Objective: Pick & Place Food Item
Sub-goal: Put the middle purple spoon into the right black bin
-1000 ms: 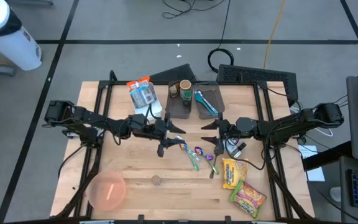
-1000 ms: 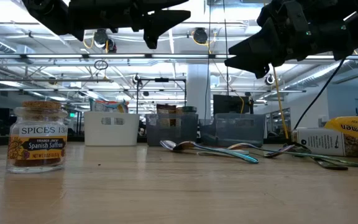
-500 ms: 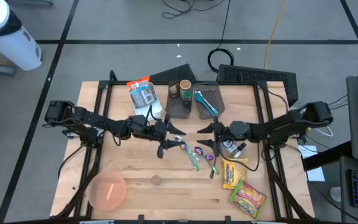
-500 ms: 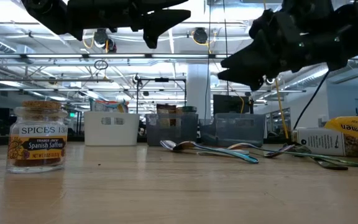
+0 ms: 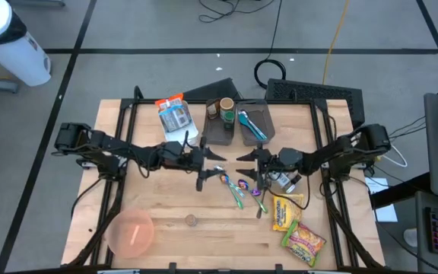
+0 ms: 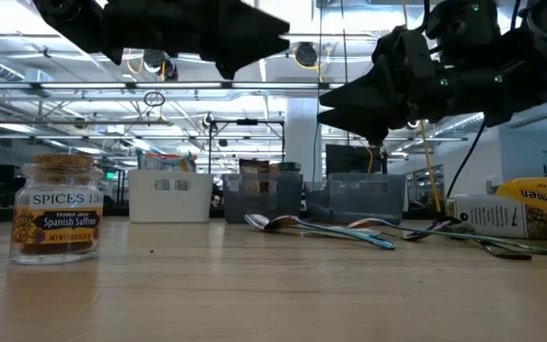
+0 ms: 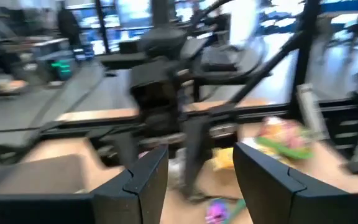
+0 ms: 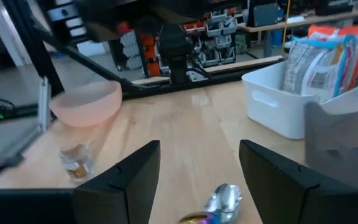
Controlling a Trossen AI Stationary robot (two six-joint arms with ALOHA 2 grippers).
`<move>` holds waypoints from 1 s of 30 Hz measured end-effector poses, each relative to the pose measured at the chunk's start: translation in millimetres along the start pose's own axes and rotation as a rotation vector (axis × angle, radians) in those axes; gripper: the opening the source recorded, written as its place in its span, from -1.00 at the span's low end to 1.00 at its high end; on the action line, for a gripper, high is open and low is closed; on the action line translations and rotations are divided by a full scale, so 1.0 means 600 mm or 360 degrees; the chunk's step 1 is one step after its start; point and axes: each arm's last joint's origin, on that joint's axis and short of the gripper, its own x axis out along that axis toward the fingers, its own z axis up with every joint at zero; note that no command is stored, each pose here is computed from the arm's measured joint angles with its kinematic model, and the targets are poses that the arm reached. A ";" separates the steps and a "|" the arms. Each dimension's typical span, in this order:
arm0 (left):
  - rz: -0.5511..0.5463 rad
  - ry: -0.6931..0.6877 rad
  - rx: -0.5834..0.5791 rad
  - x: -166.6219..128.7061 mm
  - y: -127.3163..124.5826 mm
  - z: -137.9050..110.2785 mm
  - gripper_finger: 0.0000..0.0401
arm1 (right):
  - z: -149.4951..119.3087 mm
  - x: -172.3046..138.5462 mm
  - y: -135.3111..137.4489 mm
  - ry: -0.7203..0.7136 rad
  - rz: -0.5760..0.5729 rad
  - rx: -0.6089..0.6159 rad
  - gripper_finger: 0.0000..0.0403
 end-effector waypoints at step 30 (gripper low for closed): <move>0.0213 0.0375 -0.0165 -0.009 0.062 -0.042 -0.07 | 0.076 0.073 0.081 0.1178 -0.0460 -0.0060 0.05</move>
